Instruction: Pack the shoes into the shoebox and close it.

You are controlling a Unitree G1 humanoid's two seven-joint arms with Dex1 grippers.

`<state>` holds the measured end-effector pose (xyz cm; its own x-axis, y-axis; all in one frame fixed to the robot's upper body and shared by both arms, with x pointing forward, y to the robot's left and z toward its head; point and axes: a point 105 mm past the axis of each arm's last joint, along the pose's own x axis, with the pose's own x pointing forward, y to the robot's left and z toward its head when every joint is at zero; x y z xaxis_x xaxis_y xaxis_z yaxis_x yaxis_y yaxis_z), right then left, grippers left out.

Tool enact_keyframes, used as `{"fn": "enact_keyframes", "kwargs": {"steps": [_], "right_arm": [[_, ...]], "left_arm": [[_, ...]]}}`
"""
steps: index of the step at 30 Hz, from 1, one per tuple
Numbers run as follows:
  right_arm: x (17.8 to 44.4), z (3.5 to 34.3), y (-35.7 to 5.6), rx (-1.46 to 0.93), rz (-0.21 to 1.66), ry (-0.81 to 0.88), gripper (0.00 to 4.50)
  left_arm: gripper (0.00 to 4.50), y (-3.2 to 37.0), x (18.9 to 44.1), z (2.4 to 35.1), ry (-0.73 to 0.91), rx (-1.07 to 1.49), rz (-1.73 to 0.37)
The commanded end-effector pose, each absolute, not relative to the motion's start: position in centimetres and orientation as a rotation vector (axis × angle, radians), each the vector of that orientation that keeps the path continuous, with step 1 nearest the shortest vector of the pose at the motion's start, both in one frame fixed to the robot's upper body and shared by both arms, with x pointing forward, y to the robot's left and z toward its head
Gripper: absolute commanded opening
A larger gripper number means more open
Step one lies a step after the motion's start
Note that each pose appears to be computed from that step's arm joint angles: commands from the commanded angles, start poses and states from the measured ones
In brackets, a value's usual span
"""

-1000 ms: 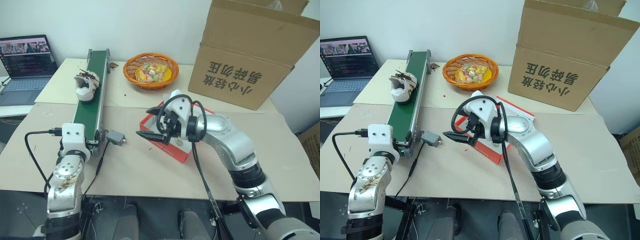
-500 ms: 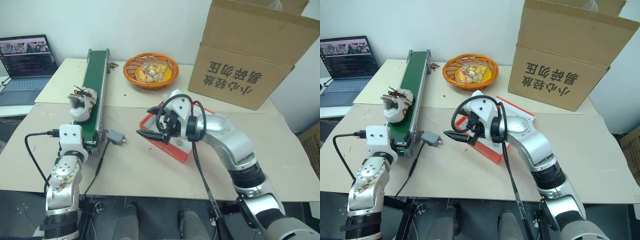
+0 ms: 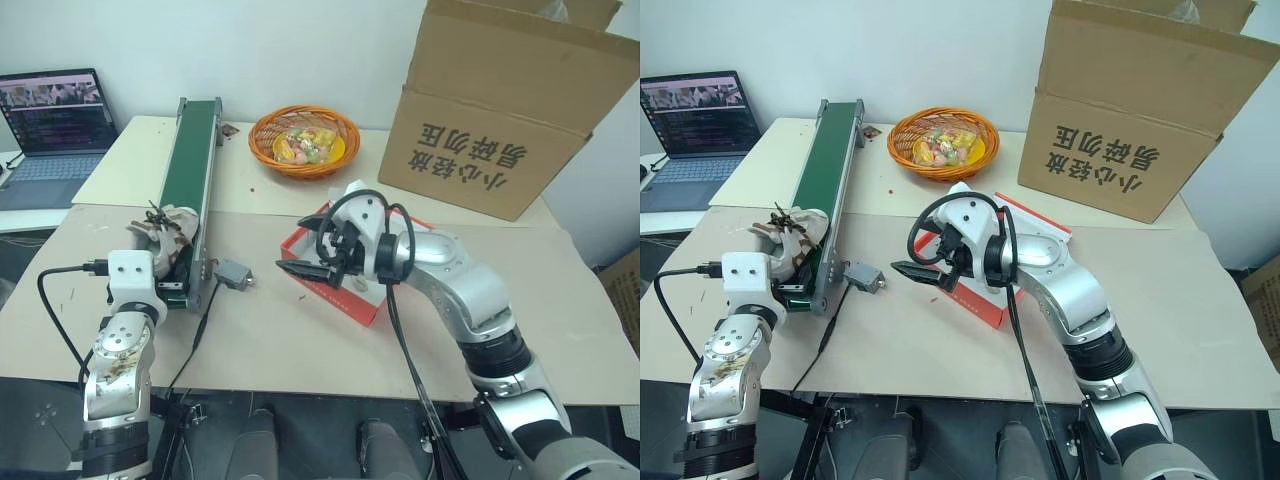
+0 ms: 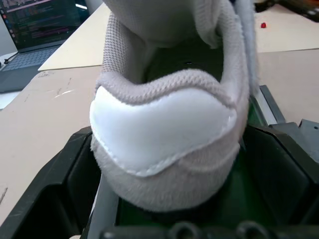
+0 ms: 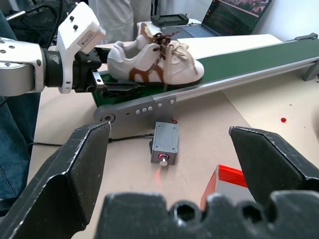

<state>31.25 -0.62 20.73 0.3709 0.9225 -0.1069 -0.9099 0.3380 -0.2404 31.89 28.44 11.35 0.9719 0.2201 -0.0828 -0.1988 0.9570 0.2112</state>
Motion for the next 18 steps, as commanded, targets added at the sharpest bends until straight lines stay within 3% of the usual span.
{"fn": "enact_keyframes", "kwargs": {"steps": [1, 5, 7, 13, 18], "right_arm": [[30.7, 22.3, -0.8, -0.277, 1.196, -0.11, 4.5], [30.7, 22.3, -0.8, -0.279, 1.197, -0.108, 4.5], [30.7, 22.3, -0.8, -0.28, 1.198, -0.107, 4.5], [30.9, 22.3, -0.8, -0.28, 1.19, -0.107, 4.5], [32.3, 22.4, -1.2, -0.223, 1.112, -0.078, 4.5]], "left_arm": [[3.98, 27.5, 32.4, 13.1, 0.031, 0.202, 0.178], [2.95, 27.4, 32.4, 13.0, 0.036, 0.214, 0.171], [2.65, 27.4, 32.4, 12.9, 0.042, 0.219, 0.167], [2.65, 27.0, 32.7, 13.9, 0.001, 0.241, 0.167], [2.65, 22.8, 32.3, 20.6, -0.317, 0.455, 0.115]]}}
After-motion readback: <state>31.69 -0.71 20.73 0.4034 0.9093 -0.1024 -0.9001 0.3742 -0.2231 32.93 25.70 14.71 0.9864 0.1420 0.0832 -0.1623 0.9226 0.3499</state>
